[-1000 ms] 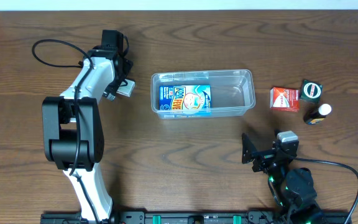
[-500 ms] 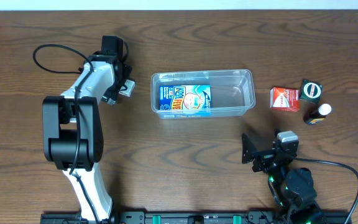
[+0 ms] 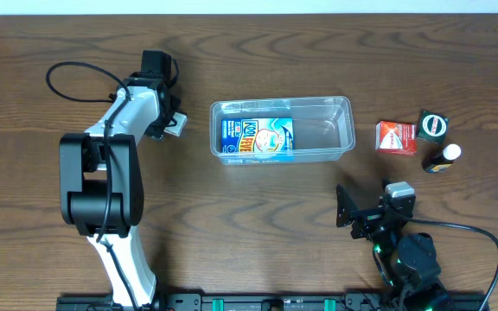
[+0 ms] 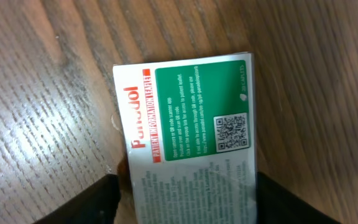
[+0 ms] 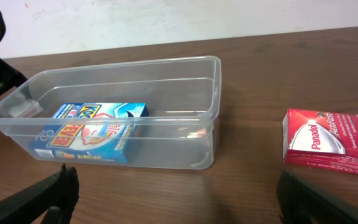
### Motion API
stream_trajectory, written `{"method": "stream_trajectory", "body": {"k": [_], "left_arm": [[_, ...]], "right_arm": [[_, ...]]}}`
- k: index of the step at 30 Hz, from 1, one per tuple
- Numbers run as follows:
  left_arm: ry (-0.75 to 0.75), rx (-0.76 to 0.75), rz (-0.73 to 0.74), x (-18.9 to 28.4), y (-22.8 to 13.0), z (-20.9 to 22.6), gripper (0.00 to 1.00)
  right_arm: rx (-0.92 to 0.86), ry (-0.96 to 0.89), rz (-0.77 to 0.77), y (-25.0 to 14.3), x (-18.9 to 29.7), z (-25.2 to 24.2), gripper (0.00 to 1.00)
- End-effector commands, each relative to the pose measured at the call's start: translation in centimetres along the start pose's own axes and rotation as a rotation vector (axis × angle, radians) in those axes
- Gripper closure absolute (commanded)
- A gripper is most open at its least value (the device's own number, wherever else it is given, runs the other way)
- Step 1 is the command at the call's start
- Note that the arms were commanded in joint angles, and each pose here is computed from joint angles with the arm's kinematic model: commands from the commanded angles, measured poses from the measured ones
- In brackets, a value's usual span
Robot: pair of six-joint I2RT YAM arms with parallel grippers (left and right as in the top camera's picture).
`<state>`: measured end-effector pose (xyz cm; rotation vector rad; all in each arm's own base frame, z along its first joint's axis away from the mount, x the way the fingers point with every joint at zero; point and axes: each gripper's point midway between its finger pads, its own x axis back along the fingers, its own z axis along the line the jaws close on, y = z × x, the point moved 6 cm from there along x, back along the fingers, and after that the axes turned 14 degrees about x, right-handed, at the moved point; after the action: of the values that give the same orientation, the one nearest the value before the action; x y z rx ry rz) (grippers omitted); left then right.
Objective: Pack container
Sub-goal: 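Move the left gripper to the white-green Panadol packet and grasp it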
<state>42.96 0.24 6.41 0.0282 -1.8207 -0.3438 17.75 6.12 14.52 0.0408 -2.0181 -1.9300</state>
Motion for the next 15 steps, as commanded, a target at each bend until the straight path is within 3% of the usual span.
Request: {"method": "stream_trajectory", "body": {"k": [1, 10, 15], "left_arm": [[0.028, -0.042, -0.012, -0.67, 0.17, 0.59, 0.36], [0.024, -0.190, -0.012, -0.36, 0.25, 0.53, 0.39], [0.019, -0.255, -0.013, -0.16, 0.31, 0.44, 0.48]], "right_arm": [[0.014, 0.001, 0.002, -0.13, -0.02, 0.05, 0.01], [0.014, 0.001, 0.002, -0.14, -0.02, 0.05, 0.01], [0.014, 0.001, 0.002, -0.14, -0.02, 0.05, 0.01]]}}
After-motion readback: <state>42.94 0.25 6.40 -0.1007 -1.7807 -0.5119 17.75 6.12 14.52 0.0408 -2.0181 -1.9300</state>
